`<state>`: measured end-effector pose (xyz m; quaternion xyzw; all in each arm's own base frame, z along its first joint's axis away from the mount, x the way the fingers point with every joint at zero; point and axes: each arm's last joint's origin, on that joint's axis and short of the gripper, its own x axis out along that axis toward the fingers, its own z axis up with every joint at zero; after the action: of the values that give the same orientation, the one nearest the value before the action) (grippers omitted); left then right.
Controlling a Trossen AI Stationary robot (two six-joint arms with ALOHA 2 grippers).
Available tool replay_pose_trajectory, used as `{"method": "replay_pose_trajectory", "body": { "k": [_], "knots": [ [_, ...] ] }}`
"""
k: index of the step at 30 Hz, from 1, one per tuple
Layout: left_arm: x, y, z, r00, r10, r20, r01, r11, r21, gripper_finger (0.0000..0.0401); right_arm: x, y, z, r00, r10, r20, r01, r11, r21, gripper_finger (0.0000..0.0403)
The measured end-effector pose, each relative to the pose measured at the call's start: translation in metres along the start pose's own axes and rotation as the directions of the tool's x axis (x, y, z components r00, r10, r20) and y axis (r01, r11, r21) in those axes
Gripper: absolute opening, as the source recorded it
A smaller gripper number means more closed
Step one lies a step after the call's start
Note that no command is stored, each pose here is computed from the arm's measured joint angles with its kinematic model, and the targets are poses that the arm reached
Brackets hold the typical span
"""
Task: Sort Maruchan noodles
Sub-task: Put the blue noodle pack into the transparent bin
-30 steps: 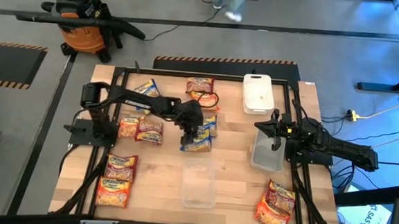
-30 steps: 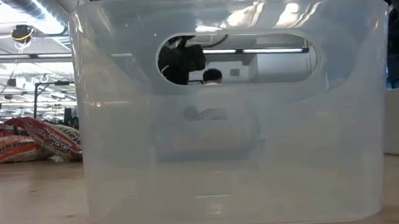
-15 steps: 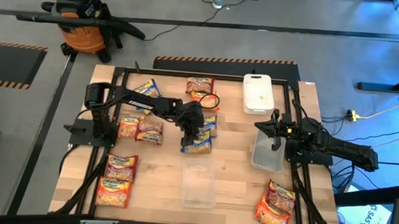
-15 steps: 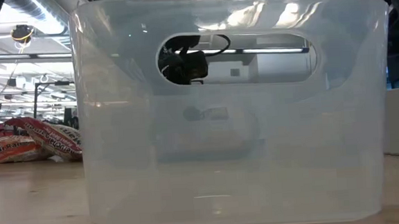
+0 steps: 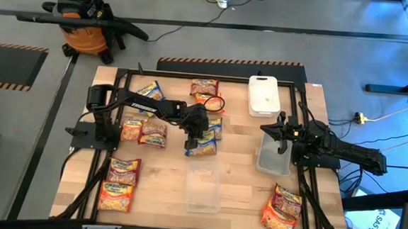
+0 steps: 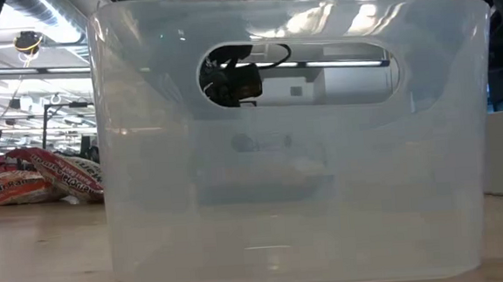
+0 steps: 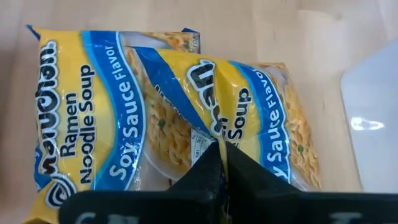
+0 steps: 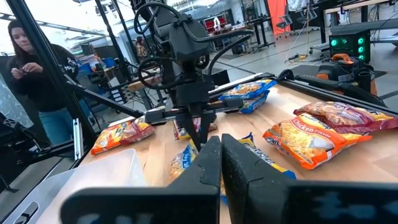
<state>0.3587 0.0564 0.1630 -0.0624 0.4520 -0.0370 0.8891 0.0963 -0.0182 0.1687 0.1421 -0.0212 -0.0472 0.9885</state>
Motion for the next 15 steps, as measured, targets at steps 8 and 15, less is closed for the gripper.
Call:
{"method": "replay_pose_trajectory", "body": {
  "k": [8, 15],
  "knots": [
    [-0.026, -0.016, 0.011, 0.995, 0.079, 0.057, -0.081, 0.996, 0.031, 0.0001, 0.0, 0.0, 0.0, 1.0, 0.0, 0.0, 0.0, 1.0, 0.0, 0.0001],
    [-0.061, -0.044, 0.021, 0.977, 0.15, 0.151, -0.163, 0.983, 0.079, 0.0001, 0.0, 0.0, 0.0, 1.0, 0.0, 0.0, 0.0, 1.0, 0.0, 0.0001]
  ]
}}
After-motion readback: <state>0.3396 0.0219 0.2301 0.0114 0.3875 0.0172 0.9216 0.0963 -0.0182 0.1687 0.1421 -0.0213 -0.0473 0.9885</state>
